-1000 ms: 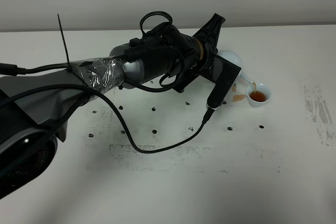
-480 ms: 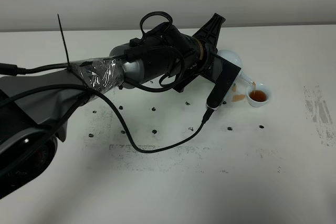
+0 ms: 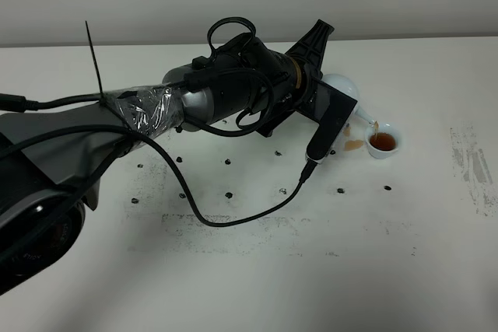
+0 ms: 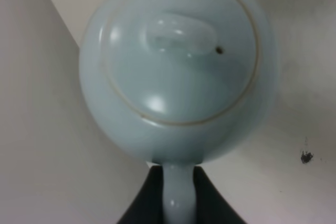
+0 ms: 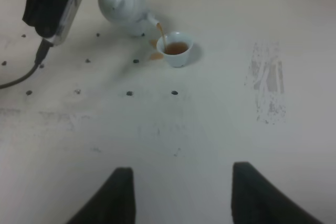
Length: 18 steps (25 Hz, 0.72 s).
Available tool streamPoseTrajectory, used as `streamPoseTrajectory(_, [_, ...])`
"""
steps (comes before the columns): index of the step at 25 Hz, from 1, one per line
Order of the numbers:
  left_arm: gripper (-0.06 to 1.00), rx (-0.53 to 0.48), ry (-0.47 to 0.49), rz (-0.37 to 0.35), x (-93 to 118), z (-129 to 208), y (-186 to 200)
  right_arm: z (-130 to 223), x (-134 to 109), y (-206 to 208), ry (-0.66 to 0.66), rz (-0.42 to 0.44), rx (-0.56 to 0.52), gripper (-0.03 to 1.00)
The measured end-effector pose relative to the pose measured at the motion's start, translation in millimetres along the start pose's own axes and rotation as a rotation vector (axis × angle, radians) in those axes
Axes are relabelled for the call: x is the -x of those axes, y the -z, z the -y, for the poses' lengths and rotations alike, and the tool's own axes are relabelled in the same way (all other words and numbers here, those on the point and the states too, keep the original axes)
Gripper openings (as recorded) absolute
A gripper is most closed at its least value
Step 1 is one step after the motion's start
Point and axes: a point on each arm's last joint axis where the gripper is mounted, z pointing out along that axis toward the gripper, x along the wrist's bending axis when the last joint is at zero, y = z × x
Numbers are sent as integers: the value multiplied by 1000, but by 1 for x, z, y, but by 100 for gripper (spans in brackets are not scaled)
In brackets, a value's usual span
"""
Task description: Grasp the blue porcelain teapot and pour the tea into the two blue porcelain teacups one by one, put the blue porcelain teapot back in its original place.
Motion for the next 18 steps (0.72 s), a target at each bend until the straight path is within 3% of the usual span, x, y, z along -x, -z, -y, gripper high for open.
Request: streamPoseTrajectory(18, [7,9,-11,-10,-1,-6,1,0,0,0,0,0,0,44])
